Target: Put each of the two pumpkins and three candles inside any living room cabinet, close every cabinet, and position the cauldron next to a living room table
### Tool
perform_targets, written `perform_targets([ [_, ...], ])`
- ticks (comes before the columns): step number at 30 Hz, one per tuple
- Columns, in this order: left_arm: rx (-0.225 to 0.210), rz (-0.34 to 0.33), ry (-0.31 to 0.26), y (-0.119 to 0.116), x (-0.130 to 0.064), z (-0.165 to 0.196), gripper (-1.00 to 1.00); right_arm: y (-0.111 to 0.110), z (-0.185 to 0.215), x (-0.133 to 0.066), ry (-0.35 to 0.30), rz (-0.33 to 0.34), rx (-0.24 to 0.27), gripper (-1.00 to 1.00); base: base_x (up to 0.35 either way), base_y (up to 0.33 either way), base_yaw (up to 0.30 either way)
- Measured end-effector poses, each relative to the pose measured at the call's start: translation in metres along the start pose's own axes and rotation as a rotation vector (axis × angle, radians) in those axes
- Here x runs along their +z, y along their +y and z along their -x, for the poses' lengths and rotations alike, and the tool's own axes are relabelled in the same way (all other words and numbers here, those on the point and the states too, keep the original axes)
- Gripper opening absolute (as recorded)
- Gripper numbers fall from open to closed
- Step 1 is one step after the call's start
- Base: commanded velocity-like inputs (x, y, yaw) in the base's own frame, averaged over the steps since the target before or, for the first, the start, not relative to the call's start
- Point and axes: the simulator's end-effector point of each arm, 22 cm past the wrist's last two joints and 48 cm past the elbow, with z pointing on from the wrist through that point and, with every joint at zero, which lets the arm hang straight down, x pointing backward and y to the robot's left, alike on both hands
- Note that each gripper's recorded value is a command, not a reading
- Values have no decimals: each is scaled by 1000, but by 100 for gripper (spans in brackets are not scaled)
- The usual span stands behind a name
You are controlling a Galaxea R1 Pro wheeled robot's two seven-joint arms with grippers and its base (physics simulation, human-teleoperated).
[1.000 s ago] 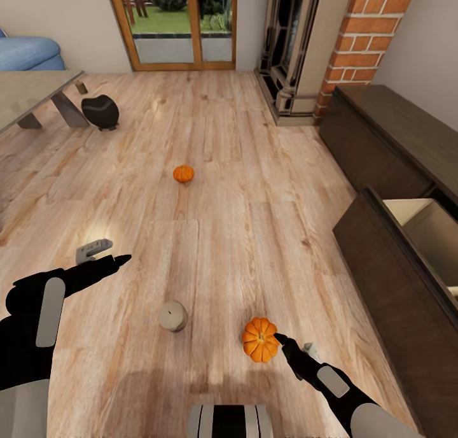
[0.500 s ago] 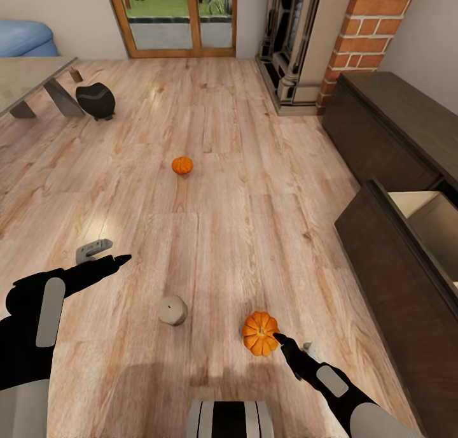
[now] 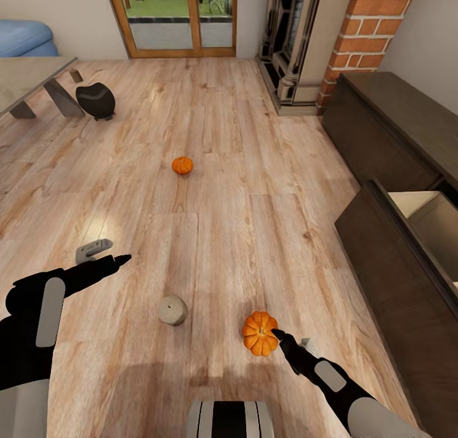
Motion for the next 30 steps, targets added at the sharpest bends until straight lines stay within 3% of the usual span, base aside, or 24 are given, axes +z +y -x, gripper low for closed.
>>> perform_targets([
  [24,-1,0,-1,0,0,0,100,4,-2,1,11,-1,-24,100,25,34,0],
  [30,-1,0,-1,0,0,0,100,4,-12,1,59,-1,-11,100,6,5,0],
])
